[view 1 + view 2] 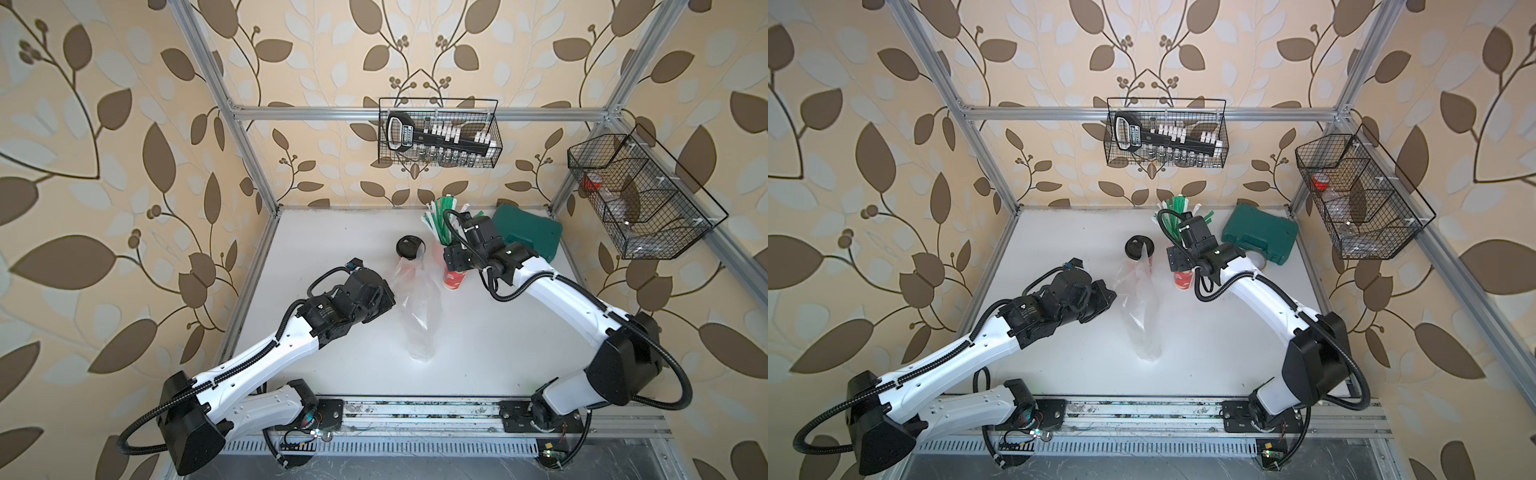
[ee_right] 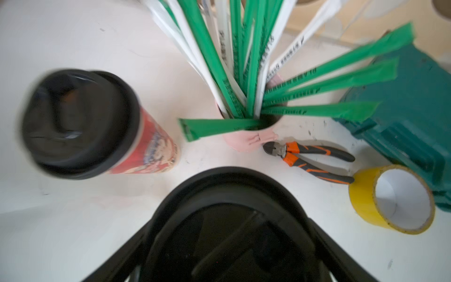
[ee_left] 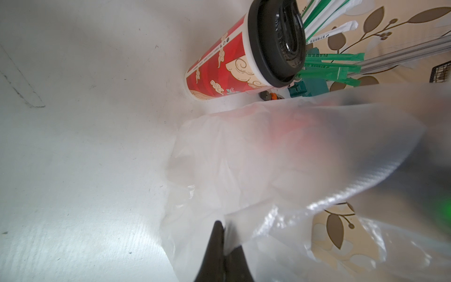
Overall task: Pack milk tea into plastic carrier bags
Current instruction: Pick up the milk tea cup at the center of the board.
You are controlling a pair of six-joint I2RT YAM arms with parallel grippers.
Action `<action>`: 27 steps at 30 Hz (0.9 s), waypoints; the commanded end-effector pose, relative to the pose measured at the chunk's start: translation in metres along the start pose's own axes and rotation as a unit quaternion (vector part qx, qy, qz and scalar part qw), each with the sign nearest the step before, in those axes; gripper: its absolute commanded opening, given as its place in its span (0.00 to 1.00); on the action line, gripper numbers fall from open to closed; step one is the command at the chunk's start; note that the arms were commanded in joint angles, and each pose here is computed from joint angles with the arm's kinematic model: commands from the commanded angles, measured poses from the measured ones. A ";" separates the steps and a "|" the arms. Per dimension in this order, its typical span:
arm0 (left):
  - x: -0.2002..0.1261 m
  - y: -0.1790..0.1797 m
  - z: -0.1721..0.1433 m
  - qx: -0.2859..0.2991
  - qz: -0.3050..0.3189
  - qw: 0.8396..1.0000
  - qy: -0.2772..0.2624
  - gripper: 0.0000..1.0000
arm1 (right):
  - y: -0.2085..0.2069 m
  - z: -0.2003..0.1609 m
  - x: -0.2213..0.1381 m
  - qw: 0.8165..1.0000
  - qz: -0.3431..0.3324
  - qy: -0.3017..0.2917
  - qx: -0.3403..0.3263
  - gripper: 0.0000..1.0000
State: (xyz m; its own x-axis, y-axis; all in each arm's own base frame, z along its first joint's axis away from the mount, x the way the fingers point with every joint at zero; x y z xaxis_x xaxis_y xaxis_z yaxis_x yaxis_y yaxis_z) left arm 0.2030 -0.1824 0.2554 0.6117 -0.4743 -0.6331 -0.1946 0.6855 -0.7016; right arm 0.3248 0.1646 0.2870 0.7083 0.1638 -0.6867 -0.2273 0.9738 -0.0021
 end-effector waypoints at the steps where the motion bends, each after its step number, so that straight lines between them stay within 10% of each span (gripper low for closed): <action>1: -0.009 -0.019 0.011 0.002 -0.036 0.999 -0.013 0.00 | 0.007 0.022 -0.062 0.998 0.033 -0.050 -0.018 0.73; 14: -0.008 -0.020 0.011 0.001 -0.039 0.999 -0.015 0.00 | 0.058 0.050 -0.213 0.969 0.123 -0.195 -0.087 0.65; 27: -0.012 -0.019 0.013 0.000 -0.046 0.999 -0.017 0.00 | 0.089 0.036 -0.215 0.954 0.222 -0.166 -0.114 0.65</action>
State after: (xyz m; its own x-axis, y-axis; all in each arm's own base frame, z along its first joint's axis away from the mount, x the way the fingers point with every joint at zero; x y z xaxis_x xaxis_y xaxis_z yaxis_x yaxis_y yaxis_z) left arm 0.2059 -0.1835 0.2602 0.6117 -0.4923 -0.6192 -0.1872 0.6704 -0.7180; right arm 0.1804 0.2176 0.4672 0.7138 0.5989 -0.3630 -0.6312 0.7748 0.0371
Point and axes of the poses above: each gripper's point midway between its finger pads, its own x axis out along the fingers, its own y axis along the line the jaws close on, z = x × y, the point moved 8 cm from there along -x, back along the fingers, and after that the axes turned 1 degree about -x, right-handed, at the moved point
